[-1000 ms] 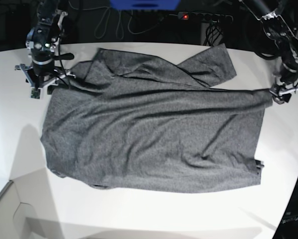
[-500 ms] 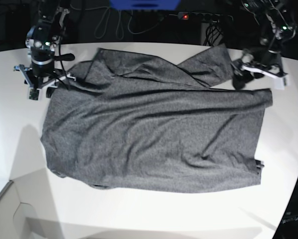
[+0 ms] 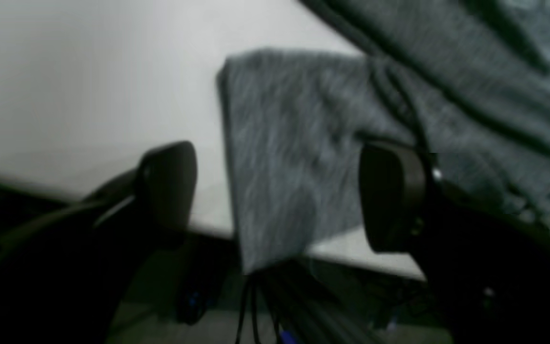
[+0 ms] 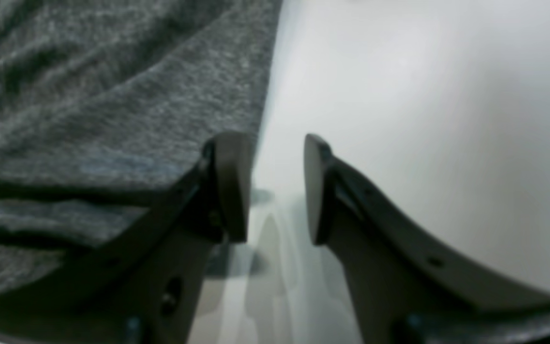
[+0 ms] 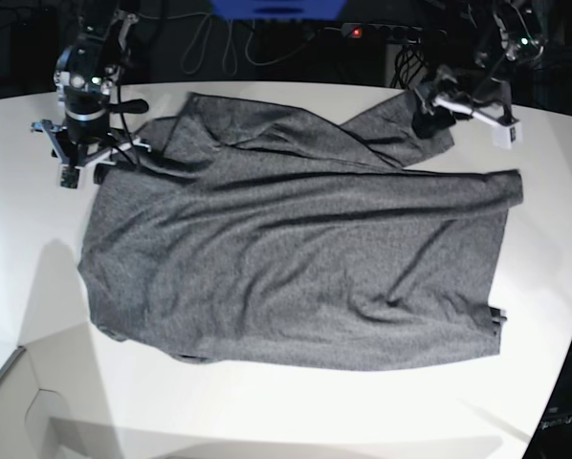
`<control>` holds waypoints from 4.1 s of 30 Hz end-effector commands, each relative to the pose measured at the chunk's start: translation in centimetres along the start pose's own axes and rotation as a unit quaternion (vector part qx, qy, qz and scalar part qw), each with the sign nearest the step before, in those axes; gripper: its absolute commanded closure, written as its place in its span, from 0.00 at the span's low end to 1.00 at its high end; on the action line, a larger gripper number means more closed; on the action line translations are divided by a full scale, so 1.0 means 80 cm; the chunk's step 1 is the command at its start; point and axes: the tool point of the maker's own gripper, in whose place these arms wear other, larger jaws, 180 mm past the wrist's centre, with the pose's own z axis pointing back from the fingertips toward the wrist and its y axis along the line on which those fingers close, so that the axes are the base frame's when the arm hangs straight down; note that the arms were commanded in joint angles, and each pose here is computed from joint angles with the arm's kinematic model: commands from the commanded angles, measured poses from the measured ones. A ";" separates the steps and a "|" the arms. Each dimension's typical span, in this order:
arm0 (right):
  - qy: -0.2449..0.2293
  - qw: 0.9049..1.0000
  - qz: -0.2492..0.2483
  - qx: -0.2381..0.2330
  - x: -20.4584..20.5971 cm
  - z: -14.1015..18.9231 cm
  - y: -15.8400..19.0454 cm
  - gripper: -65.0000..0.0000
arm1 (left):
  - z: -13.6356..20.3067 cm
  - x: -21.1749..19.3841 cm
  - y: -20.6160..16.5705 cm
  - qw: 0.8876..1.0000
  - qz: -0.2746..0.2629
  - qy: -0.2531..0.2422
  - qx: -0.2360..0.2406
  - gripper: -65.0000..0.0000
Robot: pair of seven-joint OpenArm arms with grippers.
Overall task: Layout the t-shirt on the table in an organized manner, then fold the t-shirt properly
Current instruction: 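Grasp the folded-over sleeve fabric with the left gripper, then grasp the shirt edge with the right gripper, pull sleeve outward with left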
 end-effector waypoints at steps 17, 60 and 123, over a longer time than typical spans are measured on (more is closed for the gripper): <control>-0.017 1.000 0.003 -0.006 0.010 0.005 -0.006 0.69 | -0.005 0.053 0.000 0.998 -0.049 -0.024 -0.006 1.00; -0.017 1.000 -0.003 -0.001 0.010 0.005 0.002 0.69 | 0.016 0.151 0.035 0.844 -0.520 0.014 0.127 1.00; 0.013 0.958 0.125 0.257 -0.058 0.116 0.194 0.31 | 0.030 0.082 0.159 0.938 -0.283 0.043 0.198 0.63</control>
